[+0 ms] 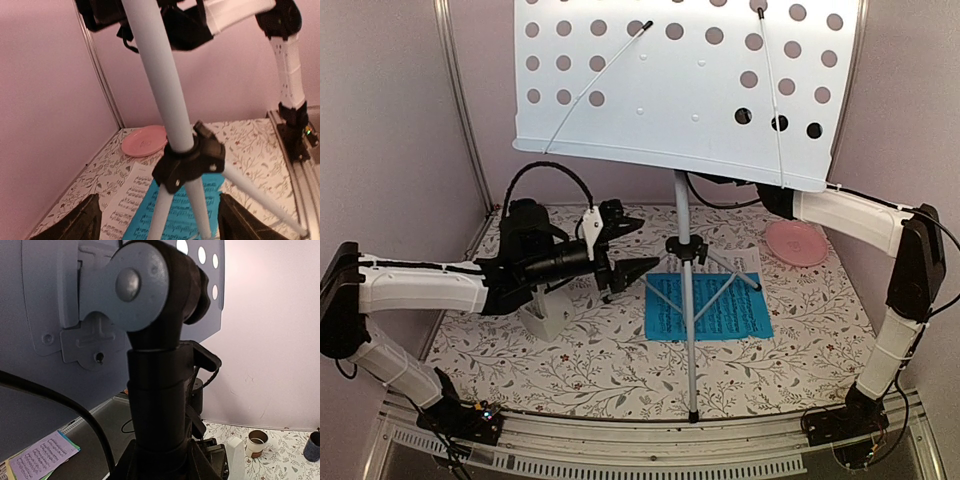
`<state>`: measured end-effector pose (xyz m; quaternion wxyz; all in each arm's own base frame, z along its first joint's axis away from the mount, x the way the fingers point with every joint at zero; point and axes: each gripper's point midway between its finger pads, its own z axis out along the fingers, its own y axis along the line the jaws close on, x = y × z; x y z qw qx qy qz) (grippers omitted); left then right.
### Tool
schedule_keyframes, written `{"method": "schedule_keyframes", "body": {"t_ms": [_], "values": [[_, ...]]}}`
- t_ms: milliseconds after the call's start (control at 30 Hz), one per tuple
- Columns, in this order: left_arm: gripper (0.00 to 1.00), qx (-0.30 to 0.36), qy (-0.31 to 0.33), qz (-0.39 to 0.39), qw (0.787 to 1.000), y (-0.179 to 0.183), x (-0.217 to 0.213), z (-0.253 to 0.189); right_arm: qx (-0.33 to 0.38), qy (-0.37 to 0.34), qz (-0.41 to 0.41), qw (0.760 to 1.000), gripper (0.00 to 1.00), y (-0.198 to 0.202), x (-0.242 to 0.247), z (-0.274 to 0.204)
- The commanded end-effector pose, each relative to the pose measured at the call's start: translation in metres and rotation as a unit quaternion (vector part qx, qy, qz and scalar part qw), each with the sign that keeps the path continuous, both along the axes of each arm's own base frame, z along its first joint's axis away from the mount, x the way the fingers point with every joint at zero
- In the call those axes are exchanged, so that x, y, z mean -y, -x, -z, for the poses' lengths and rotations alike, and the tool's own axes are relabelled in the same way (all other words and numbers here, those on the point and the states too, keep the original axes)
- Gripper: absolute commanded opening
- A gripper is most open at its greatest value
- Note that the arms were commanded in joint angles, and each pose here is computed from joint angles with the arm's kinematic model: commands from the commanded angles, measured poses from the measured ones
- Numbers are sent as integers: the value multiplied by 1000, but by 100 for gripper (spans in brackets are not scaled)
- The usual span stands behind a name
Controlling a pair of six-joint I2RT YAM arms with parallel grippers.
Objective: Set up the instrument practice props
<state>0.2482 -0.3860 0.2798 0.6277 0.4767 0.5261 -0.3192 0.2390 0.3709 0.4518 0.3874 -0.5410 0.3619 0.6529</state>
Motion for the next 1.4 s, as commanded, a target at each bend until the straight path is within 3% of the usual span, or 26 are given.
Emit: {"method": "schedule_keyframes", "body": {"t_ms": [0,167,433,567,833,967,1033,1100,1233,1367], "values": [[78,-72,61,65,993,19,23,-34,62,-94,30,993,0,19,19,-58],[72,-118,82,77,987,11,47,-44,61,-93,23,994,0,19,18,-58],[59,-115,100,88,984,7,72,-61,61,-91,17,994,0,18,17,-57],[43,-113,110,94,983,7,77,-71,60,-93,17,994,0,17,16,-57],[3,-107,114,115,981,13,81,-79,57,-93,20,994,0,14,17,-58],[0,-99,120,109,982,14,76,-87,43,-93,31,994,1,6,21,-57],[0,-87,123,100,984,12,73,-90,31,-92,37,995,7,3,23,-54],[0,-76,122,91,986,10,70,-93,21,-89,44,995,37,-1,25,-49],[0,-63,123,75,988,1,62,-100,-6,-91,73,993,58,-14,35,-44],[0,-47,130,55,989,-9,53,-110,-40,-92,110,989,68,-31,51,-37]]}}
